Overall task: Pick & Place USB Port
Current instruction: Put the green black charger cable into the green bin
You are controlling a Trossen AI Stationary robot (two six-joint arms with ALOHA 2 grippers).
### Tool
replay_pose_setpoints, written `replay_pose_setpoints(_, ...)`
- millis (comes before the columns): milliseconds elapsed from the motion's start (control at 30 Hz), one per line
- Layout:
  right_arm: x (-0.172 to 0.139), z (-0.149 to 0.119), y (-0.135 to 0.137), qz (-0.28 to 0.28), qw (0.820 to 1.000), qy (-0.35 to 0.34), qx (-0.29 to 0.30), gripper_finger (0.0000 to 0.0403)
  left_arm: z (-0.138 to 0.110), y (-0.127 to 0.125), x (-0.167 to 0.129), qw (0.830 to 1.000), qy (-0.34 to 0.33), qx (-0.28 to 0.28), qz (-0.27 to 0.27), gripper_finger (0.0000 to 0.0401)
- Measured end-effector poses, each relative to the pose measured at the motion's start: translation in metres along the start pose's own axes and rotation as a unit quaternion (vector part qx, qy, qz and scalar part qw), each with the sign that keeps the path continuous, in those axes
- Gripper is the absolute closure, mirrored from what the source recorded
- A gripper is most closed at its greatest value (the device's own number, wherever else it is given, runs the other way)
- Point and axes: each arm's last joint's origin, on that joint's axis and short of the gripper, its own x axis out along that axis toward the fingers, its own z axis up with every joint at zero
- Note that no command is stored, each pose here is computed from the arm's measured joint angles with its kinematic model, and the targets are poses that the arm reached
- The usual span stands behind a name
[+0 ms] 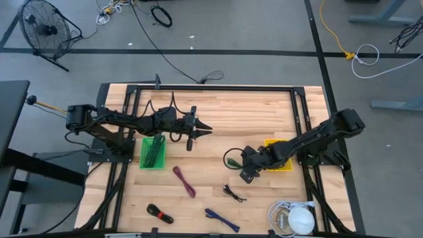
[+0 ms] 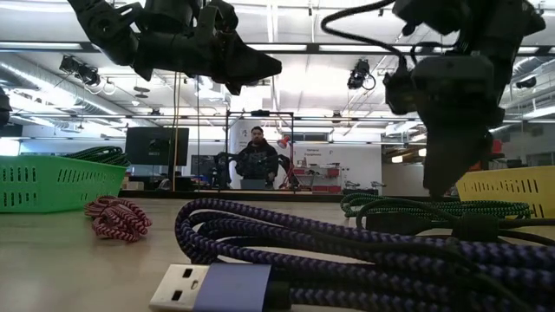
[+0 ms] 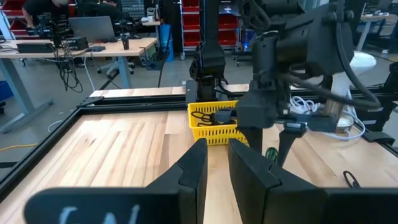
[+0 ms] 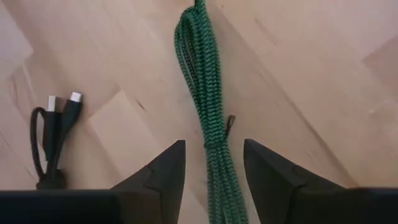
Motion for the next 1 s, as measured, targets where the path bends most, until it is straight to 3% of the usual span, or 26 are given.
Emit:
replay_pose_setpoints(400, 0.027, -0.001, 0.000, -0.016, 0.999, 0.023, -0.018, 0.0245, 0.000, 0.000, 0.000, 1.000, 0.002, 0.011, 0.000, 0.0330)
replay_pose_setpoints(500, 0.028, -0.002, -0.001, -0.019, 0.999, 0.024, -0.019, 0.0285, -0.001, 0.000, 0.000, 1.000, 0.004, 0.010, 0.000, 0.0330)
replay_pose_setpoints(633, 0.026, 0.001, -0.002, -0.021, 0.999, 0.016, -0.022, 0.0383, -0.001, 0.000, 0.000, 1.000, 0.004, 0.009, 0.000, 0.0330)
replay_pose_setpoints(833, 0.016, 0.013, -0.005, -0.004, 1.000, -0.007, -0.029, 0.0395, -0.001, 0.000, 0.000, 1.000, 0.004, 0.007, 0.000, 0.0330)
replay_pose_setpoints(1000, -0.022, 0.035, 0.000, 0.016, 0.995, -0.083, -0.052, 0.0396, 0.001, 0.000, 0.000, 1.000, -0.003, 0.001, 0.000, 0.0330)
